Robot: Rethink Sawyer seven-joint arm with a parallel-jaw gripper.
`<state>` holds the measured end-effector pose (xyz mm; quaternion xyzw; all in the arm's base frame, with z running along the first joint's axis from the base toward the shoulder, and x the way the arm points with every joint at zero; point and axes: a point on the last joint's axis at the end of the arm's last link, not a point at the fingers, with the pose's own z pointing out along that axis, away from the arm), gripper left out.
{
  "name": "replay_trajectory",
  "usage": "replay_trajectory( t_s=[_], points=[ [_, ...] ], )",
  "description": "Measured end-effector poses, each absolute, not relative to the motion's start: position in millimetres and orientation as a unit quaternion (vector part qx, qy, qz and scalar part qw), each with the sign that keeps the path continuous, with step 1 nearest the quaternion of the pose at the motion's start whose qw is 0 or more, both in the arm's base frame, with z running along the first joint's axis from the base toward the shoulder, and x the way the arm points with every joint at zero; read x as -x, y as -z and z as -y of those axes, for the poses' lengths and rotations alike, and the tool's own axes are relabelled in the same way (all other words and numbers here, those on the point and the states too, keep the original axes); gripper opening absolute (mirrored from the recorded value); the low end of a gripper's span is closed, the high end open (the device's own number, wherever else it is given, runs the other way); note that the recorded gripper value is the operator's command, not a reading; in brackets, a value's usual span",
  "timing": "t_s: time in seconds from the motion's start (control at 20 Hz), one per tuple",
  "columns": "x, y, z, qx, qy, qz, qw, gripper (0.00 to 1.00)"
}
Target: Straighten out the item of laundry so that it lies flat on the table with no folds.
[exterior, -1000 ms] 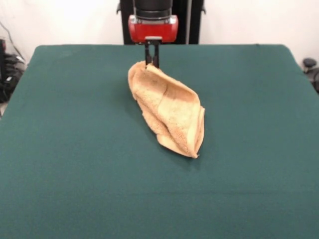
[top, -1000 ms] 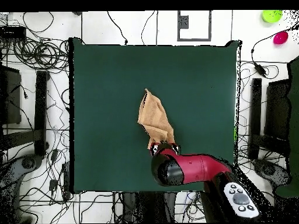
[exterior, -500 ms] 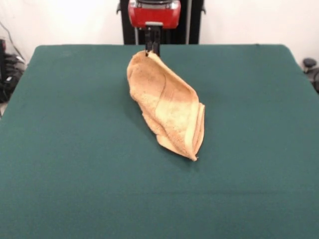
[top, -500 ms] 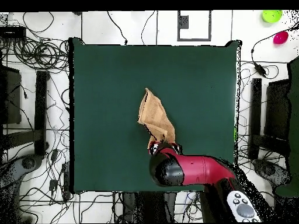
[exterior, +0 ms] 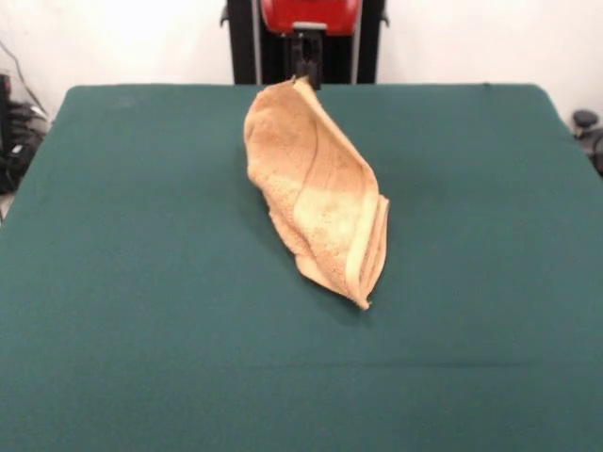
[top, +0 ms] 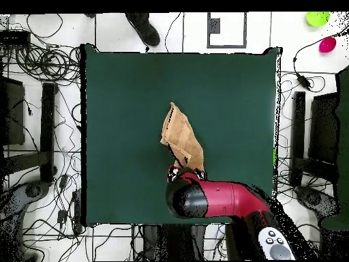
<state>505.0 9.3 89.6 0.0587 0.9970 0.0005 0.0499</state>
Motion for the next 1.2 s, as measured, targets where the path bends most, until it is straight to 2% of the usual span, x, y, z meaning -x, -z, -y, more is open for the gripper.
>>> replay_trajectory(
  t_s=[1.2],
  points=[
    [-513, -138, -110, -0.078, -0.029, -0.996, -0.02, 0.0]
  ],
)
